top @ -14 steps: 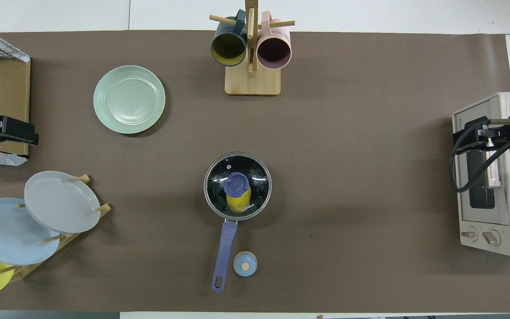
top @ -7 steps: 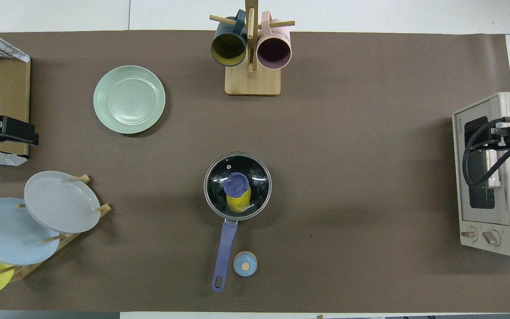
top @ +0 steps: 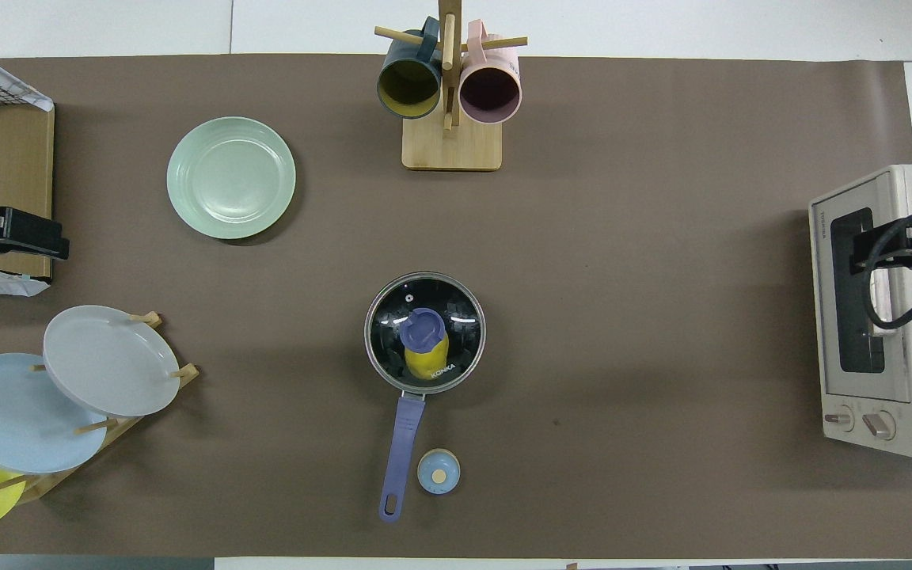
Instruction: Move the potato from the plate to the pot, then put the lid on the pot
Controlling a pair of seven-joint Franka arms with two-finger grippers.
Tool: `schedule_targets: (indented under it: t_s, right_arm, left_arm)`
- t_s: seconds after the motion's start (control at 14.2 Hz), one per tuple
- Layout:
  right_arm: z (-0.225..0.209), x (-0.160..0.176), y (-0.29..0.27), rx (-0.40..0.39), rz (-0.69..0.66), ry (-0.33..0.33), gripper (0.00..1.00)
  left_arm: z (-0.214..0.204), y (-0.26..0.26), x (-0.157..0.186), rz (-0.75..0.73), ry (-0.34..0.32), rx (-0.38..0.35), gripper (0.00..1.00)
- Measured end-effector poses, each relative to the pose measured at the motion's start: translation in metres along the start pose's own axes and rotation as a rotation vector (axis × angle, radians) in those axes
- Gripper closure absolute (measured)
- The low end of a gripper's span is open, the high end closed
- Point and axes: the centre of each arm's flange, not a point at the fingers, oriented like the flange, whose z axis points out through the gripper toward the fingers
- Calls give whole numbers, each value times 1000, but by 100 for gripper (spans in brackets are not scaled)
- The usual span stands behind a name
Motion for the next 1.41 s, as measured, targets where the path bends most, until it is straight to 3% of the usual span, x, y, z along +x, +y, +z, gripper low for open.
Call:
schedule_targets:
  t_s: [1.41]
  right_arm:
    - [6,-5,-13,4,-23,-58,0]
  left_arm:
    - [0,0,0,0,0,0,0]
